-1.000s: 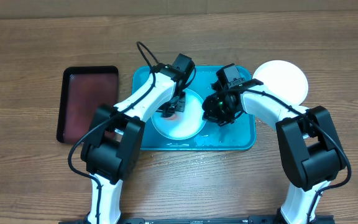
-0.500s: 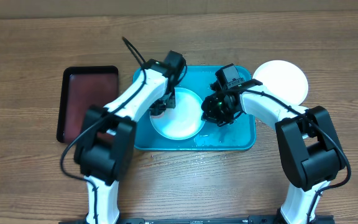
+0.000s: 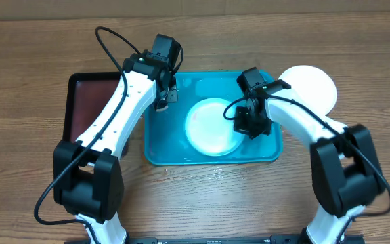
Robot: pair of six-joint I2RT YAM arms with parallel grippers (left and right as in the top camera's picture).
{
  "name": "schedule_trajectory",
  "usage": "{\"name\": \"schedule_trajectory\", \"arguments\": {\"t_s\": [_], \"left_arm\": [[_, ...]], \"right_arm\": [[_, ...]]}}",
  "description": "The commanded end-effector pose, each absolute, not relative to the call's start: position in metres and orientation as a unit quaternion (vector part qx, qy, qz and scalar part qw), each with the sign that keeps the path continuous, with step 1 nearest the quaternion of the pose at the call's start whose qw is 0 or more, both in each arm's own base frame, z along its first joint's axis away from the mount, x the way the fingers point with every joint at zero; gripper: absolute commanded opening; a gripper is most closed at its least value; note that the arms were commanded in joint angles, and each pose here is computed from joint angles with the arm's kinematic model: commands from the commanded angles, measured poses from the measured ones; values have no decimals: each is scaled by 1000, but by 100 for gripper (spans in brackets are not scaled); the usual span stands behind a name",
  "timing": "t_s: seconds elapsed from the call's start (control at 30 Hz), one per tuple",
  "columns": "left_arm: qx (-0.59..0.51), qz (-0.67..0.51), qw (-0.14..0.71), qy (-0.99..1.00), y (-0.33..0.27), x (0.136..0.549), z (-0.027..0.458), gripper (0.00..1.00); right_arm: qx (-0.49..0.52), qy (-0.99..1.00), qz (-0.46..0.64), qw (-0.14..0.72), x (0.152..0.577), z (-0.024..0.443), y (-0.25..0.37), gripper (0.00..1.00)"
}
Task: Clean dirty plates on tray and stack at the side
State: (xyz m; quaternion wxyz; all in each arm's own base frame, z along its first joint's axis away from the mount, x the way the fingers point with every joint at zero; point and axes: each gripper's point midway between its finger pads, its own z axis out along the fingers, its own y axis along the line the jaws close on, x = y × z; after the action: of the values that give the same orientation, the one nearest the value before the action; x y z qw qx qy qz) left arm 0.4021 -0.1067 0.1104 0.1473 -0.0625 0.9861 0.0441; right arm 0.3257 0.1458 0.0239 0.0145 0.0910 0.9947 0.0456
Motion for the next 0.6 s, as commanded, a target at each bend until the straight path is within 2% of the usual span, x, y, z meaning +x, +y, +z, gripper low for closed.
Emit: {"name": "schedule_trajectory", "arguments": {"t_s": [0.0, 0.23, 0.57], "left_arm": [[-51, 43, 141, 988, -109, 404, 102, 4], [-51, 41, 141, 988, -110, 406, 98, 4], [-51, 42, 139, 988, -110, 405, 97, 4]], "right_arm": [[132, 975, -88, 154, 346, 83, 102, 4], [123, 924, -209, 296, 336, 151, 94, 4], [45, 870, -279, 404, 320, 189, 131, 4]]}}
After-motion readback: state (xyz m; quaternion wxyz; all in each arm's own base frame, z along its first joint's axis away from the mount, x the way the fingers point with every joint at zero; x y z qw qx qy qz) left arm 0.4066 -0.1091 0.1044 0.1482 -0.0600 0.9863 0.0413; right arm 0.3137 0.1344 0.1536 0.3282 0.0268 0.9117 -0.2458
